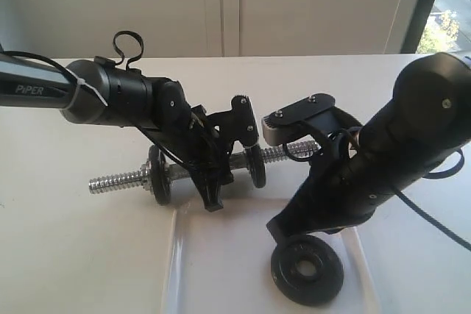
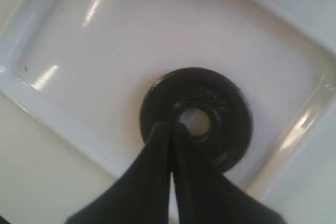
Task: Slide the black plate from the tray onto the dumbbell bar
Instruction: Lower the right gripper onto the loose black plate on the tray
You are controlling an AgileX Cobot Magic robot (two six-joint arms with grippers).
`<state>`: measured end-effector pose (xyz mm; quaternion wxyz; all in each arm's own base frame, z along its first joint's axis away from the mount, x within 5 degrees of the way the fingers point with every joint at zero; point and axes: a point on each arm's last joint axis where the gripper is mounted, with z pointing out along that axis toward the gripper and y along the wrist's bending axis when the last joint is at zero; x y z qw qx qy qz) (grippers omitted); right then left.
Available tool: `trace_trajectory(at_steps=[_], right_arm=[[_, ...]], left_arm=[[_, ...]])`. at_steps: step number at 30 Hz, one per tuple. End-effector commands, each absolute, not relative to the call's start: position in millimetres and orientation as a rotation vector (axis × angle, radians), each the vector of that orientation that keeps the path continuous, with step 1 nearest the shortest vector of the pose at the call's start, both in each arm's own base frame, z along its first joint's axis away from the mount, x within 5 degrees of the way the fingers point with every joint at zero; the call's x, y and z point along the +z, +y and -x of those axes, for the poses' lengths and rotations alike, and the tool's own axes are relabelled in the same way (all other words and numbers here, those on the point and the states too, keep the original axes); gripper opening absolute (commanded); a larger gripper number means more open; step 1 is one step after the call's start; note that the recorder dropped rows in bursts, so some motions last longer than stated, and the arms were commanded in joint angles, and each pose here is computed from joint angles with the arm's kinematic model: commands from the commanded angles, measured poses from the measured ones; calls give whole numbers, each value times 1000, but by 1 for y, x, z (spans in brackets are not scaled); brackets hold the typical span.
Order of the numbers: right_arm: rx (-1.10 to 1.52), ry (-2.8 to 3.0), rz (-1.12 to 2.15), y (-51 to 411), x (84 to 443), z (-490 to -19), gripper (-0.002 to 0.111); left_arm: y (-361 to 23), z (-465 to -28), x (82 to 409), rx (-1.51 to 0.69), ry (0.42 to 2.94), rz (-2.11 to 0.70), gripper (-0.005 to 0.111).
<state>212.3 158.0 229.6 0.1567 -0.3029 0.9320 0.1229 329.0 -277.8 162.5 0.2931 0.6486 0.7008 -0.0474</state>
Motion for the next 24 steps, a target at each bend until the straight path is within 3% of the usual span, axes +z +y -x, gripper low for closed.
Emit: trace_trajectory(at_steps=[1, 3, 7, 9, 24], right_arm=[[356, 2678, 915, 160, 226, -213, 17], [351, 2662, 919, 160, 224, -214, 35], [329, 2622, 941, 160, 221, -216, 88], [324, 2634, 946, 159, 216, -215, 105], [242, 2768, 948, 160, 159, -223, 105]], left_arm=[[-278, -335, 204, -98, 1770, -1588, 0], [-278, -335, 205, -97, 1768, -1586, 0], [-278, -335, 205, -97, 1768, -1586, 0], [-277, -335, 206, -97, 1767, -1584, 0], [-276, -333, 214, -99, 1755, -1579, 0]])
